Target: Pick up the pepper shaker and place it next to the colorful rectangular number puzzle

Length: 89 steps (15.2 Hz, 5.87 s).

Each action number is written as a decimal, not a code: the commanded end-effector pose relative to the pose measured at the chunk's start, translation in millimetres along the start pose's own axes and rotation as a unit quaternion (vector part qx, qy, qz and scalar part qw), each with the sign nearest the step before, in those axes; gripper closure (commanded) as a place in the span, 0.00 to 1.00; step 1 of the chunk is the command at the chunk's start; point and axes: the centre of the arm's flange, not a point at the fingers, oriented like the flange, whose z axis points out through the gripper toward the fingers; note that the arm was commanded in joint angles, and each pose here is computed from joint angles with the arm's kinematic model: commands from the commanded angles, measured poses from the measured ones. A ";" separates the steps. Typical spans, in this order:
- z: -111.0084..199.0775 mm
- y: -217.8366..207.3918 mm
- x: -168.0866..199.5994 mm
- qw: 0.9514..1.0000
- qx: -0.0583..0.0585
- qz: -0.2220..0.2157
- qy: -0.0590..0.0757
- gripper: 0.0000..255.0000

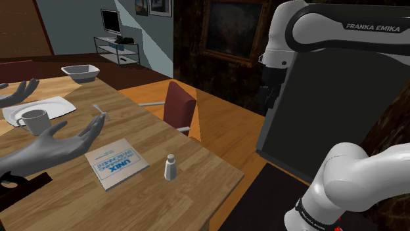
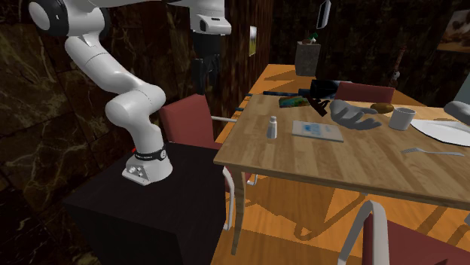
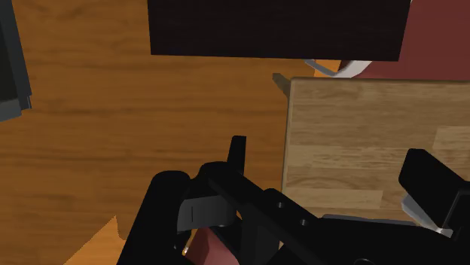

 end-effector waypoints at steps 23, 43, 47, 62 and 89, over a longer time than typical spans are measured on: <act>130.3 -195.7 156.1 0.999 0.025 -0.033 0.017 0.00; 209.6 -266.3 206.9 0.998 0.033 -0.044 0.022 0.00; 209.6 -266.2 206.9 0.998 0.033 -0.044 0.022 1.00; 178.1 -267.6 203.9 0.998 0.033 -0.044 0.022 1.00; 36.3 -273.9 190.4 0.998 0.033 -0.044 0.022 1.00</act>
